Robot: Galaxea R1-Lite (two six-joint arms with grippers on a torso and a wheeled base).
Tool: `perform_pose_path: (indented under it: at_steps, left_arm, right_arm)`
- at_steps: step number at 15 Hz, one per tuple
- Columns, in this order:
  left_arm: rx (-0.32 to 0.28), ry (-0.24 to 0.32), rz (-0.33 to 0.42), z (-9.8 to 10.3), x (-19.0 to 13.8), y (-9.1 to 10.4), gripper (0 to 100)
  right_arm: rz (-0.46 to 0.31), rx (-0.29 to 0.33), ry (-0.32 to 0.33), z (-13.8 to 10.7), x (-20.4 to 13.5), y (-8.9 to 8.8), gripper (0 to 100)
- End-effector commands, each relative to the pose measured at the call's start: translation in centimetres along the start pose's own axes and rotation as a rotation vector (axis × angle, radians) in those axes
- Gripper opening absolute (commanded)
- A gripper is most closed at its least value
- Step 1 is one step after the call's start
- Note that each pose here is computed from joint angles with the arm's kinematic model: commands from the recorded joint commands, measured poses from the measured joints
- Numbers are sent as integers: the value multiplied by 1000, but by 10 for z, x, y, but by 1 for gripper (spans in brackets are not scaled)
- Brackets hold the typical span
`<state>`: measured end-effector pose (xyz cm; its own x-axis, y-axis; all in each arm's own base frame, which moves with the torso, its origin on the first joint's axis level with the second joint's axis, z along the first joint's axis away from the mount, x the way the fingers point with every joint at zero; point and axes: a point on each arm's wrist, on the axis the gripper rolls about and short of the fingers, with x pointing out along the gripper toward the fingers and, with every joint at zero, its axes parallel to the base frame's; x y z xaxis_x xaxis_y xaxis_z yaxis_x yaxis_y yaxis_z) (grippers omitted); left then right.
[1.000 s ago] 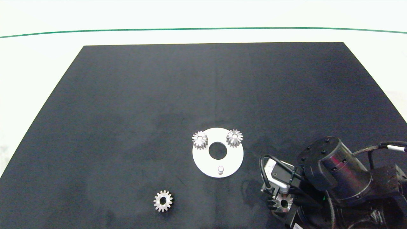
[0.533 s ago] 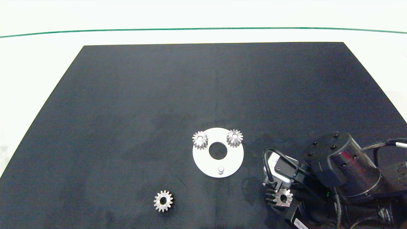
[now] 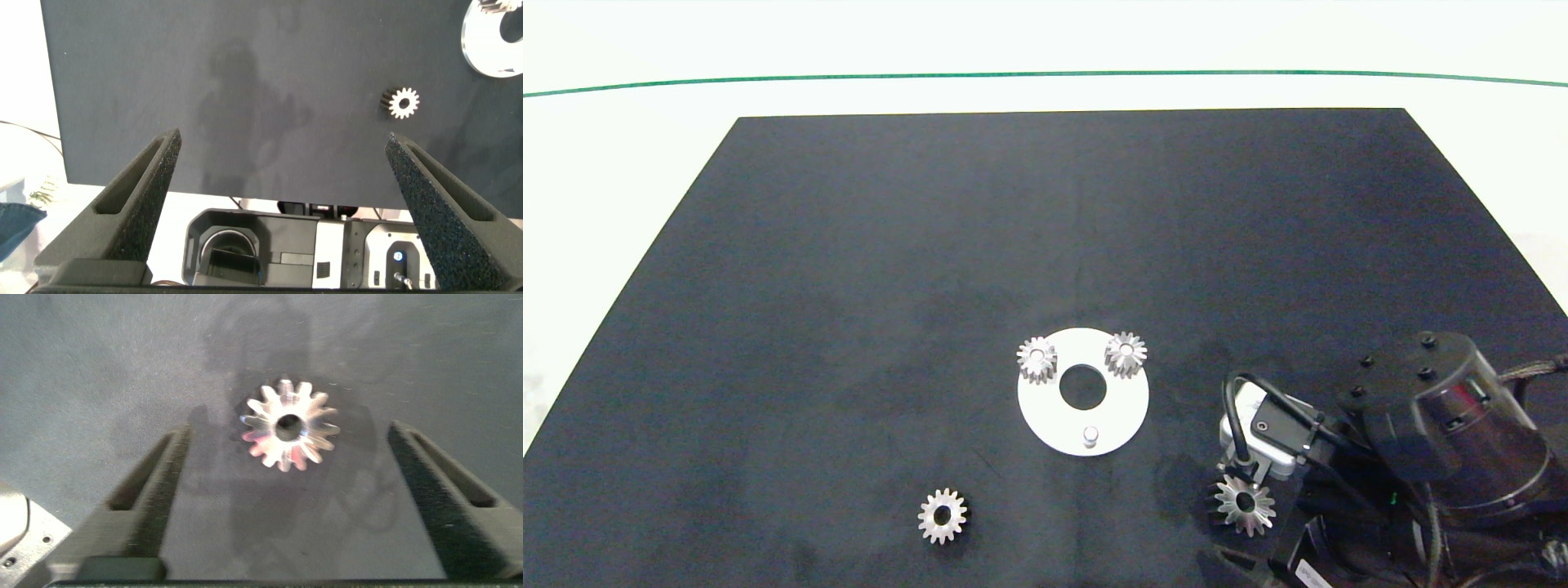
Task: Remove an incorrectly installed larger gear and replace it with the correct smaller gear
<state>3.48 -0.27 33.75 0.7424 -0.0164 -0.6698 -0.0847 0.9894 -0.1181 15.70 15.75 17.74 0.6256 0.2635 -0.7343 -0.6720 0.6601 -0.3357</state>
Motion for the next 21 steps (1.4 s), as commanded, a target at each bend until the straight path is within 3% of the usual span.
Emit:
perform_pose_path:
  at_steps: [1,5,7,8,10,12,16,19,21]
  left_arm:
    - [3,55,8,5,12,-3,100]
    - [47,174,-30,12,40,-14,100]
    - [74,189,-140,21,53,-39,100]
    - [99,188,-190,25,59,-52,100]
    - [92,229,-215,29,82,-82,100]
    - [89,194,-69,34,111,-100,100]
    - [224,227,-53,12,123,-124,100]
    - [208,234,54,-6,148,-132,100]
    - [215,236,82,-21,160,-139,100]
  right_arm:
    - [-72,103,-67,3,-29,-26,100]
    - [-194,383,39,8,-77,-80,100]
    - [-235,443,137,-2,-93,-96,100]
    - [-253,472,140,-5,-95,-102,100]
    - [-246,489,117,-9,-103,-102,100]
    - [-244,496,66,-14,-119,-100,100]
    - [-239,496,51,-15,-124,-99,100]
    - [-240,496,46,-15,-125,-99,100]
    - [-240,487,46,-15,-125,-98,100]
